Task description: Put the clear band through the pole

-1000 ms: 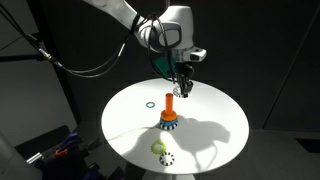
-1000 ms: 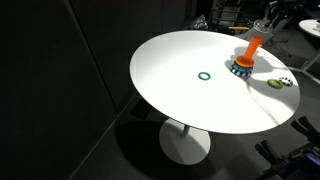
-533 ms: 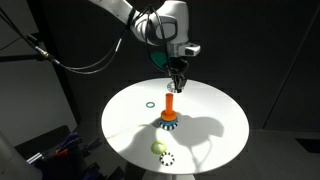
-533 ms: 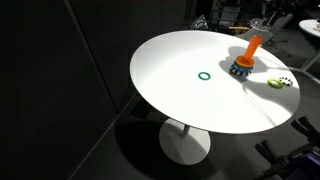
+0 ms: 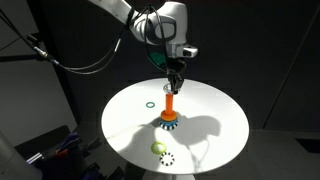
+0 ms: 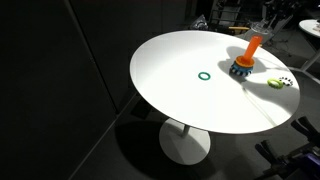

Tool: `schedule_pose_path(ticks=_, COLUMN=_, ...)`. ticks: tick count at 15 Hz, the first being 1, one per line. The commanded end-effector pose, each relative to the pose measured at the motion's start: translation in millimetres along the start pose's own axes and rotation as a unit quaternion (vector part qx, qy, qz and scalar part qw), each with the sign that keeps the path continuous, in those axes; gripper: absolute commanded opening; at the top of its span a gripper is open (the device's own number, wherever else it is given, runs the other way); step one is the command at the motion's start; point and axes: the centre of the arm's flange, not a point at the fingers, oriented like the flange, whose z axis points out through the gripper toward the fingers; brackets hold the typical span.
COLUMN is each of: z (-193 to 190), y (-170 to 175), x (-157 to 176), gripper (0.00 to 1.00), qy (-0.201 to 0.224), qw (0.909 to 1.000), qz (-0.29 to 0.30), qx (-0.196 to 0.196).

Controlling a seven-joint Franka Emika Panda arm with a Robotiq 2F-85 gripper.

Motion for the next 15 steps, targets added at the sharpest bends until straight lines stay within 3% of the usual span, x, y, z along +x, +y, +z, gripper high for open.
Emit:
schedule_pose_path(ticks=1, z=-4.3, y=1.2, x=0.7, gripper=0.09, qy=-0.007, qw=0.9999, qz=-0.004, qx=-0.015)
schedule_pose_path(ticks=15, z=11.4, y=1.3, x=0.7, gripper=0.09, qy=-0.019, qw=0.9994, qz=-0.014, qx=-0.026)
